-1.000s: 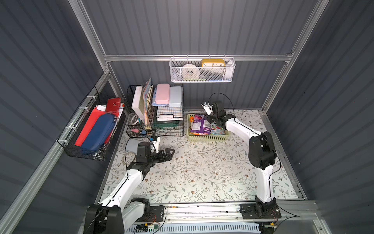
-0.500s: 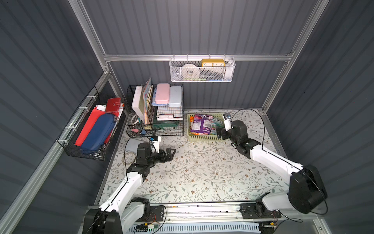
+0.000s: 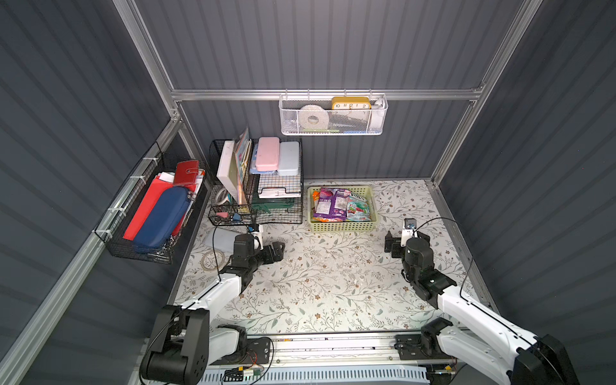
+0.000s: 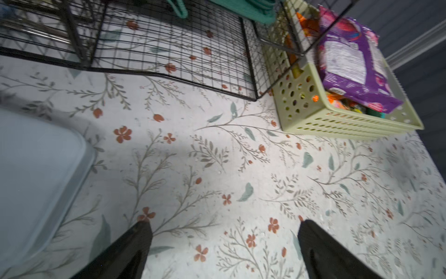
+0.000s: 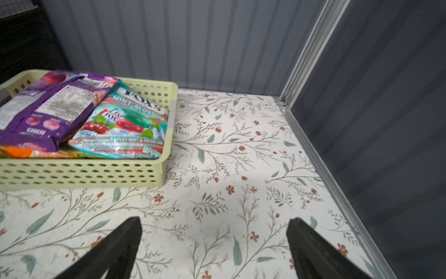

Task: Put the candies in the basket
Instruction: Reset both arms

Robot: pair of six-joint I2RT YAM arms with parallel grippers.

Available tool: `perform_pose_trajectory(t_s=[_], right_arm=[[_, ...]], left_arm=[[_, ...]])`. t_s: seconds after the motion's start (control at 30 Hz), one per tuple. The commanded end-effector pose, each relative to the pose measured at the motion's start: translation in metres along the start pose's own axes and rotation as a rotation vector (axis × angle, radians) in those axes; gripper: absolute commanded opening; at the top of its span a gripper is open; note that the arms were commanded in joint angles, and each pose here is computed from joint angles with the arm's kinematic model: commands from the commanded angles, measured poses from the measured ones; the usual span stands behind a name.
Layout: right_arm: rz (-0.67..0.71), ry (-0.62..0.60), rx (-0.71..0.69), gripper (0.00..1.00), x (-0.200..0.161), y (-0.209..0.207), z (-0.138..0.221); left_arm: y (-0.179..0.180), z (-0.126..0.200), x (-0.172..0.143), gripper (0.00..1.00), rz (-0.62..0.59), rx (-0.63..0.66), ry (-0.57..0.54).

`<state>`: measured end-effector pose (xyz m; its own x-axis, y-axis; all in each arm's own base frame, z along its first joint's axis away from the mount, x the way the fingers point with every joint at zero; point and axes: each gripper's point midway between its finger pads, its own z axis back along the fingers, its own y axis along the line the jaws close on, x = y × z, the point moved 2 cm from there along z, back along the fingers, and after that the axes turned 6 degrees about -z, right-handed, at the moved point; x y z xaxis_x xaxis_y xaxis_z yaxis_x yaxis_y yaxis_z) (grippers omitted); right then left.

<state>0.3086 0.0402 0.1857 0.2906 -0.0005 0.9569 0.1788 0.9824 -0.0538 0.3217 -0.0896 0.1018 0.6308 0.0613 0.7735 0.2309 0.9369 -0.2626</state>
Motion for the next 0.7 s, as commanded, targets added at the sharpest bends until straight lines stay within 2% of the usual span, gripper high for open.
perform_pose_trajectory(t_s=[0.0,0.07,0.17,0.27,0.43,0.53,0.6,0.67], right_arm=[[0.012,-0.01,-0.13,0.99,-0.006,-0.022,-0.016],[-0.003,-0.007,-0.185,0.99,-0.017,-0.036,-0.03],[-0.025,0.031,-0.184,0.99,-0.029,-0.042,-0.048],[-0.041,0.012,-0.176,0.99,-0.026,-0.039,-0.061],[-0.028,-0.031,-0.149,0.99,-0.019,-0.031,-0.083],[-0.041,-0.055,-0.137,0.99,-0.026,-0.034,-0.094],[-0.068,-0.087,-0.135,0.99,-0.025,-0.039,-0.092],[-0.088,-0.049,-0.111,0.99,-0.028,-0.041,-0.09]], left_arm=[[0.018,0.002,0.041,0.99,-0.104,0.161,-0.12],[0.029,-0.001,0.043,0.99,-0.154,0.234,-0.107],[0.047,-0.008,0.043,0.99,-0.207,0.344,-0.068],[0.062,-0.02,0.038,0.99,-0.258,0.419,-0.097],[0.073,-0.039,0.03,0.99,-0.318,0.453,-0.115],[0.068,-0.045,0.034,0.99,-0.378,0.408,-0.156],[0.074,-0.047,0.034,0.99,-0.368,0.421,-0.185],[0.078,-0.047,0.033,0.99,-0.356,0.429,-0.19]])
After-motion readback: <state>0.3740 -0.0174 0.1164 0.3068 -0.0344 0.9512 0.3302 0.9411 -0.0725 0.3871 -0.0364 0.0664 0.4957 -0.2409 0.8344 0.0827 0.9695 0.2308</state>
